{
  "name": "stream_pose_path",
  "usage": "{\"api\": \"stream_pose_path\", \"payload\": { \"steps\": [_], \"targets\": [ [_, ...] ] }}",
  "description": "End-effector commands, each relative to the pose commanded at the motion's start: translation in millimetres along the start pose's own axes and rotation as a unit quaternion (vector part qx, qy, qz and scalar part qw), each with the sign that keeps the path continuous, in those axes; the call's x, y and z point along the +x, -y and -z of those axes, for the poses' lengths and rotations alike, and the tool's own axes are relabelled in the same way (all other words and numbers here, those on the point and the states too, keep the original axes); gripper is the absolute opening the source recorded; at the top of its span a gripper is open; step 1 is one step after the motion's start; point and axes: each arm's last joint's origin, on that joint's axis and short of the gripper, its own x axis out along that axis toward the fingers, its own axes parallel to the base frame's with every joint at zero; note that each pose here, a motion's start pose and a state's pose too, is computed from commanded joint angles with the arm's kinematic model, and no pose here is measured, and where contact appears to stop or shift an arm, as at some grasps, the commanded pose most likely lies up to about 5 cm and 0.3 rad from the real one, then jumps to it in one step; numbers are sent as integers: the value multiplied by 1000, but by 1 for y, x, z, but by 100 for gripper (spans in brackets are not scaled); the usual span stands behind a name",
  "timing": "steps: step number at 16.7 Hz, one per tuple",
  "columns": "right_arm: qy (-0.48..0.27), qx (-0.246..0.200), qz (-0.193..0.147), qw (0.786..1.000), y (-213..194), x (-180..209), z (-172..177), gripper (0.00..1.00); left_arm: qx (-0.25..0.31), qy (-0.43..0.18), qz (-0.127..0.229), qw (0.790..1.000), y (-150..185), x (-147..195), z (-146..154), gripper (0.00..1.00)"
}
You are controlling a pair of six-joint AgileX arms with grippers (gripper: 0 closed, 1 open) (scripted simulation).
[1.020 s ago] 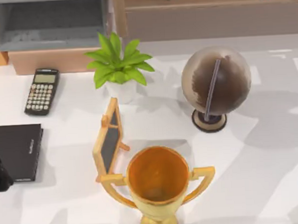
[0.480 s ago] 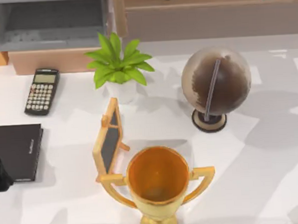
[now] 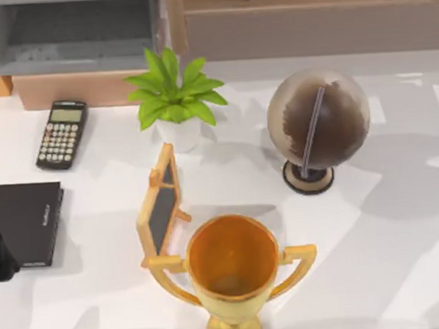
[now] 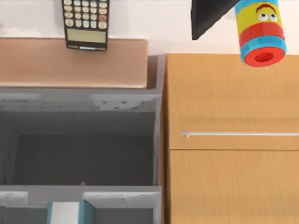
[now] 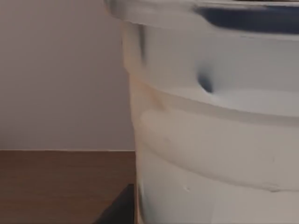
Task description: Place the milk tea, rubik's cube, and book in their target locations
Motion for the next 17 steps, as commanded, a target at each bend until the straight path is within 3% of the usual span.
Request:
{"api": "stream_pose_path", "payload": {
  "steps": [10,17],
  "targets": [
    [0,1,-4,1000,-3,-2,-1,0,0,0,0,1000,0,0,0,100],
    [-2,1,-1,1000,0,-44,-8,0,0,0,0,1000,0,0,0,100]
  ]
}}
